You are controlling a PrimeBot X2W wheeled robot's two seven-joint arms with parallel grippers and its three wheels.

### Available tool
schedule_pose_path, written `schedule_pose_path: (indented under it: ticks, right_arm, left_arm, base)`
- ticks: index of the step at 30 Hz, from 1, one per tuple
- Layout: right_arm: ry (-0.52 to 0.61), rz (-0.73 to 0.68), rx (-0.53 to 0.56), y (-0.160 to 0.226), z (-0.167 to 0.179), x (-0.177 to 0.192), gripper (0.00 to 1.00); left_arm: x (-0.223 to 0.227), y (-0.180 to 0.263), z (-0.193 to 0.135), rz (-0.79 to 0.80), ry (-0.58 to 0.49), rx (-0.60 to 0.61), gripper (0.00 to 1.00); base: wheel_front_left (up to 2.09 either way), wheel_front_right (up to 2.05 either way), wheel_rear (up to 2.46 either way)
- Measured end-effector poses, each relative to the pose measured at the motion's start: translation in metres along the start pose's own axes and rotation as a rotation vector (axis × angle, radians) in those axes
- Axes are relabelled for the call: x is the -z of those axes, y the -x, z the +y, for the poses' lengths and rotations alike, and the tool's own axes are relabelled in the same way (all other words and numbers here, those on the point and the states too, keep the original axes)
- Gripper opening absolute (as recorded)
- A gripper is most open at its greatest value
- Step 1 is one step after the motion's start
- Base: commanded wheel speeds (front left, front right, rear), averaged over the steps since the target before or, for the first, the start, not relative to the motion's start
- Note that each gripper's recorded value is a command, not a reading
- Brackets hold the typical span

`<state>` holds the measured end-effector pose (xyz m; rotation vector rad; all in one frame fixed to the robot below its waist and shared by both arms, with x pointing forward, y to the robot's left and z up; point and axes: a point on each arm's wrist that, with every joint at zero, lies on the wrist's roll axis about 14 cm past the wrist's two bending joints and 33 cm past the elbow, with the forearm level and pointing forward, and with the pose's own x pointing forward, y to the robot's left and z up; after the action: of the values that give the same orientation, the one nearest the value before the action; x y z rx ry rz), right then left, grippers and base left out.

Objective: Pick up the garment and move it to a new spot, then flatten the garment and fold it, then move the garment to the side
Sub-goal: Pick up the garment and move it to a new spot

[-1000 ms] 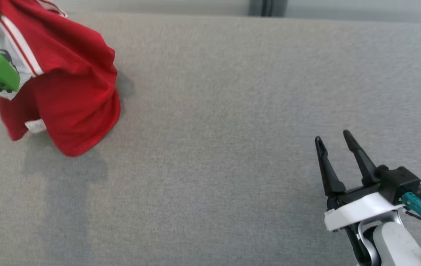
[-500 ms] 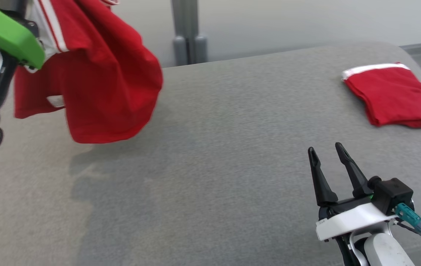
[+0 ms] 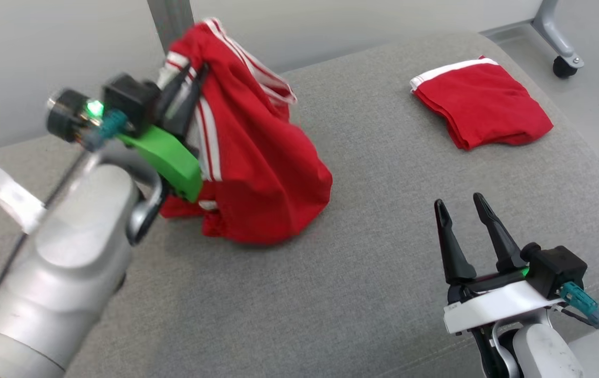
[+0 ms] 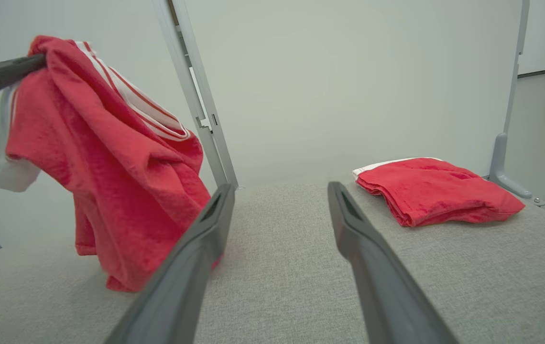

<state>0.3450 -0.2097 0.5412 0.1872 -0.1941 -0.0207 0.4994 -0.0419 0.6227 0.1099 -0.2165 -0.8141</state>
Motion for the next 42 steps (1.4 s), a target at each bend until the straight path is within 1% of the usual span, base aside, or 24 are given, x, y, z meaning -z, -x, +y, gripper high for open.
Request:
schedule_pose_path:
  ticks: [3,6,10,11,12,14,16,18,20,23,24,29,32,36,40,42]
  right_arm:
    - [-0.001,0.022,0.004,-0.006,-0.001,0.008,1.0]
    - [0.0,0.054,0.005,-0.013,-0.001,0.02,1.0]
    - [-0.003,0.094,0.0,-0.021,0.0,0.035,1.0]
    - [-0.005,0.103,-0.005,-0.022,0.002,0.039,1.0]
    - [-0.007,0.11,-0.011,-0.023,0.004,0.042,1.0]
    - [-0.009,0.122,-0.021,-0.025,0.007,0.046,1.0]
    - [-0.012,0.129,-0.029,-0.023,0.009,0.048,1.0]
    - [-0.014,0.132,-0.043,-0.02,0.013,0.049,1.0]
    - [-0.016,0.127,-0.056,-0.018,0.017,0.046,1.0]
    - [-0.02,0.115,-0.079,-0.014,0.024,0.041,1.0]
    - [-0.022,0.114,-0.088,-0.011,0.027,0.041,1.0]
    - [-0.036,0.088,-0.13,-0.008,0.041,0.032,1.0]
    - [-0.045,0.082,-0.152,-0.005,0.05,0.03,1.0]
    - [-0.054,0.076,-0.179,0.0,0.059,0.028,1.0]
    - [-0.059,0.076,-0.197,0.005,0.065,0.028,1.0]
    - [-0.06,0.079,-0.202,0.008,0.067,0.028,1.0]
  left_arm:
    - [0.054,0.004,-0.041,0.092,0.058,0.064,0.0]
    - [0.102,0.015,-0.082,0.18,0.193,0.1,0.0]
    - [0.126,0.025,-0.117,0.214,0.354,0.119,0.0]
    - [0.132,0.03,-0.125,0.228,0.389,0.118,0.31]
    - [0.137,0.036,-0.132,0.241,0.423,0.118,1.0]
    - [0.139,0.044,-0.138,0.24,0.486,0.099,1.0]
    - [0.128,0.048,-0.146,0.209,0.531,0.098,1.0]
    - [0.114,0.05,-0.147,0.163,0.564,0.085,1.0]
    - [0.099,0.053,-0.14,0.115,0.568,0.058,1.0]
    - [0.081,0.066,-0.113,0.053,0.503,-0.033,1.0]
    - [0.078,0.074,-0.101,0.041,0.463,-0.078,1.0]
    - [0.065,0.128,-0.039,0.006,0.325,-0.342,1.0]
    - [0.068,0.165,-0.019,0.023,0.272,-0.462,1.0]
    - [0.066,0.207,-0.008,0.026,0.238,-0.579,1.0]
    - [0.061,0.237,-0.01,0.019,0.224,-0.646,1.0]
    - [0.061,0.25,-0.016,0.021,0.226,-0.654,1.0]
  base:
    - [0.0,0.0,0.0]
    - [0.0,0.0,0.0]
    - [0.0,0.0,0.0]
    - [0.0,0.0,0.0]
    - [0.0,0.0,0.0]
    - [0.0,0.0,0.0]
    - [0.0,0.0,0.0]
    - [0.0,0.0,0.0]
    - [0.0,0.0,0.0]
    - [0.0,0.0,0.0]
    - [0.0,0.0,0.0]
    - [0.0,0.0,0.0]
    - [0.0,0.0,0.0]
    - [0.0,0.0,0.0]
    - [0.0,0.0,0.0]
    - [0.0,0.0,0.0]
